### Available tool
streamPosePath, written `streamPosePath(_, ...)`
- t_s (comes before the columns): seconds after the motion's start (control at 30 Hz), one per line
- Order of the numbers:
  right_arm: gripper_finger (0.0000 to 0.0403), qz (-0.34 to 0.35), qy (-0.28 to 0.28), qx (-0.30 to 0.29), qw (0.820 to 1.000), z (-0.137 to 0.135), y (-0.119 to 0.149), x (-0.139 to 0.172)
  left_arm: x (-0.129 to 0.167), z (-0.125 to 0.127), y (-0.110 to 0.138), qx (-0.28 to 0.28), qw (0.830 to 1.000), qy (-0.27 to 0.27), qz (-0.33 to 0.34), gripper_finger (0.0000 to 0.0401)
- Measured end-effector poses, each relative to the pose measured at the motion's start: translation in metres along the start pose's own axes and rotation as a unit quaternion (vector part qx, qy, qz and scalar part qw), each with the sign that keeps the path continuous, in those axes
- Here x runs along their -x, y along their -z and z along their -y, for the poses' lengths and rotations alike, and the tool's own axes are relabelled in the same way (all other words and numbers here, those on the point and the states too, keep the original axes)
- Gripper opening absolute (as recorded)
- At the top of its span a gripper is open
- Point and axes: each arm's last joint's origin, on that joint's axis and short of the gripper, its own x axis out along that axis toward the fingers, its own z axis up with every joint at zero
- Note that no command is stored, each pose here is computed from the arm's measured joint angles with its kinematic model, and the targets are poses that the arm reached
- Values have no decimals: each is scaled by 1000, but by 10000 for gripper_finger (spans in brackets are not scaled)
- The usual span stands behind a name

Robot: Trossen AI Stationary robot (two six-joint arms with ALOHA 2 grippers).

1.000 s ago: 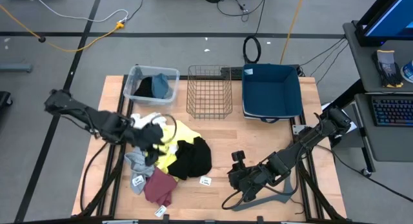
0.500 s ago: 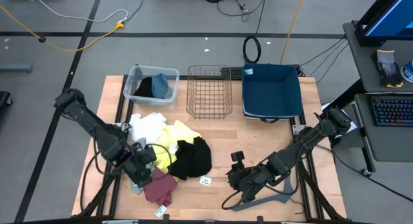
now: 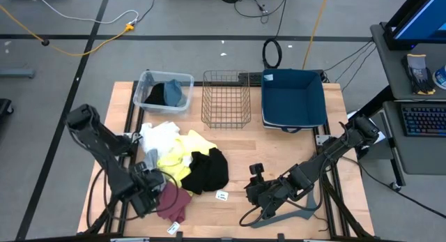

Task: Pick & Place Cloths
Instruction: Put the gray boxer into the gold wire basket

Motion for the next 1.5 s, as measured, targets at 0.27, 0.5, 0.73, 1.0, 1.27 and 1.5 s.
streamPosePath(0.27,130,21,-5,-8,1000,-1,-4,0,-12,3,11,8,998,-62,-5,230)
streamPosePath(0.5,130,31,-8,-11,999,-1,-6,0,-21,8,17,11,997,-82,-4,193)
streamPosePath(0.73,130,31,-8,-15,999,-1,-6,0,-25,12,22,17,996,-83,-1,66)
streamPosePath(1.0,130,30,-10,-48,998,-2,-6,0,-24,12,24,25,996,-81,0,11)
streamPosePath(1.27,130,33,-11,-48,998,-2,-7,0,-14,17,23,16,997,-70,-28,3)
streamPosePath(1.5,130,46,-14,-45,998,-3,-9,1,28,24,18,6,997,-77,-32,1)
